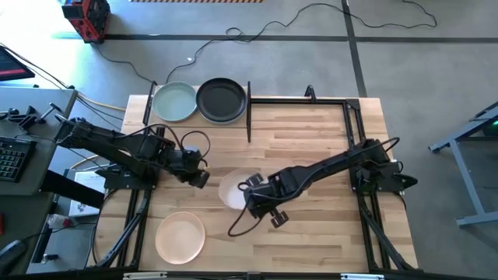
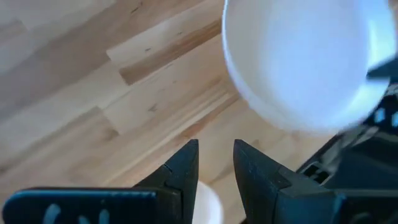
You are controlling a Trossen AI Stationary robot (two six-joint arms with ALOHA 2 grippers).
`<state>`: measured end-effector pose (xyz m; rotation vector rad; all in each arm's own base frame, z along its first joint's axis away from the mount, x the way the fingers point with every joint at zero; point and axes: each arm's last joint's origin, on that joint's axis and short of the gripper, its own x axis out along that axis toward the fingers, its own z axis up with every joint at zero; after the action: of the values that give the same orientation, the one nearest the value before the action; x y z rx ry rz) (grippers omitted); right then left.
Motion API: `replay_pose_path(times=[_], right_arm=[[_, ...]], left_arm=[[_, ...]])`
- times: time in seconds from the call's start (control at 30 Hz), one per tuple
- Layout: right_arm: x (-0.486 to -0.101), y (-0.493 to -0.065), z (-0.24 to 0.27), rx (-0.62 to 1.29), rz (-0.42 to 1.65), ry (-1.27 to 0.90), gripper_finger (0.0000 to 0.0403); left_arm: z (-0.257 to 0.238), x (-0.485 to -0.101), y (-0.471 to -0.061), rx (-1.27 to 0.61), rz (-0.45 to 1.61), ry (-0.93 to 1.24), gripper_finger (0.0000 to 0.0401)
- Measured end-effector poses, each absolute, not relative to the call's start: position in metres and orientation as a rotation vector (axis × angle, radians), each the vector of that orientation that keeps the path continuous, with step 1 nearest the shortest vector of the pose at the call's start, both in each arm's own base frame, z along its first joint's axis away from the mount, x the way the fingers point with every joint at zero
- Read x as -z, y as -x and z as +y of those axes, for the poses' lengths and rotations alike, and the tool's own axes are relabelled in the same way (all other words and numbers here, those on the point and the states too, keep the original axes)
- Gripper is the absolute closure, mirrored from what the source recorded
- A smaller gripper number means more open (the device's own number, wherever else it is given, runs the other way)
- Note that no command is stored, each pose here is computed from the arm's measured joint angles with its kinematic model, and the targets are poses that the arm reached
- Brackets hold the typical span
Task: Place and stack plates onto a shelf
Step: Stack the light brown plate on top of the light blue plate on the shelf
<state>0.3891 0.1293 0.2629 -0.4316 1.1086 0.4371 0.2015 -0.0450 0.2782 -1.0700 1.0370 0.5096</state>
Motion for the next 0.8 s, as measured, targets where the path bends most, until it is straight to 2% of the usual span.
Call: replay_pose_path(times=[0.33,0.8], right_arm=[[-0.297,-0.396,0.129,-0.469,0.984,0.608,0.0403],[-0.296,-0.395,0.12,-0.493,1.013,0.658,0.0403]], left_arm=[[-0.046,-0.281,-0.206,-0.569,0.96,1.247,0.0313],[-0.044,-0.281,-0.207,-0.676,0.878,1.335,0.0314]])
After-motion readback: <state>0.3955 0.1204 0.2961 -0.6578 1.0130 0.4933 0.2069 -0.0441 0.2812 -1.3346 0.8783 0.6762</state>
